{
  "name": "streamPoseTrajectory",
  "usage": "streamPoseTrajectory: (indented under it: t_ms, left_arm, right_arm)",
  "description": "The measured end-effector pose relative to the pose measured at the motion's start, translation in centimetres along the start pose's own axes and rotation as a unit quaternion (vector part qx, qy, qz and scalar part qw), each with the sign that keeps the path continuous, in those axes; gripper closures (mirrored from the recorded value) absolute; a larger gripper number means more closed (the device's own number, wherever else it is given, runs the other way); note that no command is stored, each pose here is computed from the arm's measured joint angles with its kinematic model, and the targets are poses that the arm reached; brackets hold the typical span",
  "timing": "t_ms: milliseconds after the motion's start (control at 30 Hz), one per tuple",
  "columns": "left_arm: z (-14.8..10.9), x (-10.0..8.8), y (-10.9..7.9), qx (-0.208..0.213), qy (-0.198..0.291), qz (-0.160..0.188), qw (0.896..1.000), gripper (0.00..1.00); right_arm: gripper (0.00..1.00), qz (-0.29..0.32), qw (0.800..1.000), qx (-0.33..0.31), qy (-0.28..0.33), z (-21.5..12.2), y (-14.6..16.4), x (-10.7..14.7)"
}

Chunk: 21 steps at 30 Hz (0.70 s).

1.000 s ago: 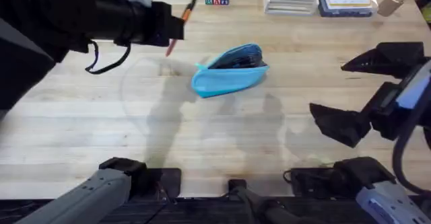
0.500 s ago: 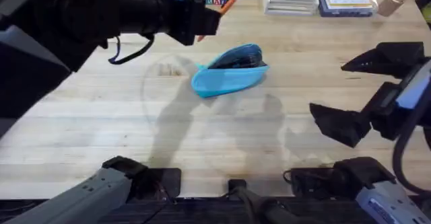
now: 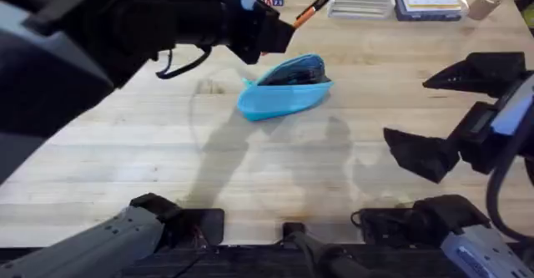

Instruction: Unzip the bag, pick up the pens from the table one at a time and place them inside, then zip the bag closed.

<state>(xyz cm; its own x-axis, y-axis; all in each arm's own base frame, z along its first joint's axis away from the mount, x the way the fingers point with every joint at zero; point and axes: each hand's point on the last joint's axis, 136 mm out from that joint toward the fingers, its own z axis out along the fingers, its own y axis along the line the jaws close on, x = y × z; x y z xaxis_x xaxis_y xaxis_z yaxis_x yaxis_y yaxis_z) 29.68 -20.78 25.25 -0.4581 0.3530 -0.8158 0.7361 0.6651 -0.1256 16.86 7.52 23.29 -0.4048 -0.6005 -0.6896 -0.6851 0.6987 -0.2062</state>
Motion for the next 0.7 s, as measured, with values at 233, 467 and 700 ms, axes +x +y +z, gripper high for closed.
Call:
streamPoseTrajectory:
  t_ms: [233, 467, 700]
  left_arm:
    - [2.8, 1.8, 0.0, 0.012, 0.042, -0.004, 0.999, 0.958]
    - [5.2, 3.9, 0.6, 0.011, 0.084, -0.014, 0.996, 0.958]
    - [6.2, 5.0, 1.0, 0.012, 0.105, -0.022, 0.994, 0.958]
  right_arm:
    - [0.005, 0.0, 1.0, 0.0, 0.0, 0.0, 0.0, 0.0]
    - [0.004, 0.0, 1.0, 0.0, 0.0, 0.0, 0.0, 0.0]
    - [0.005, 0.0, 1.0, 0.0, 0.0, 0.0, 0.0, 0.0]
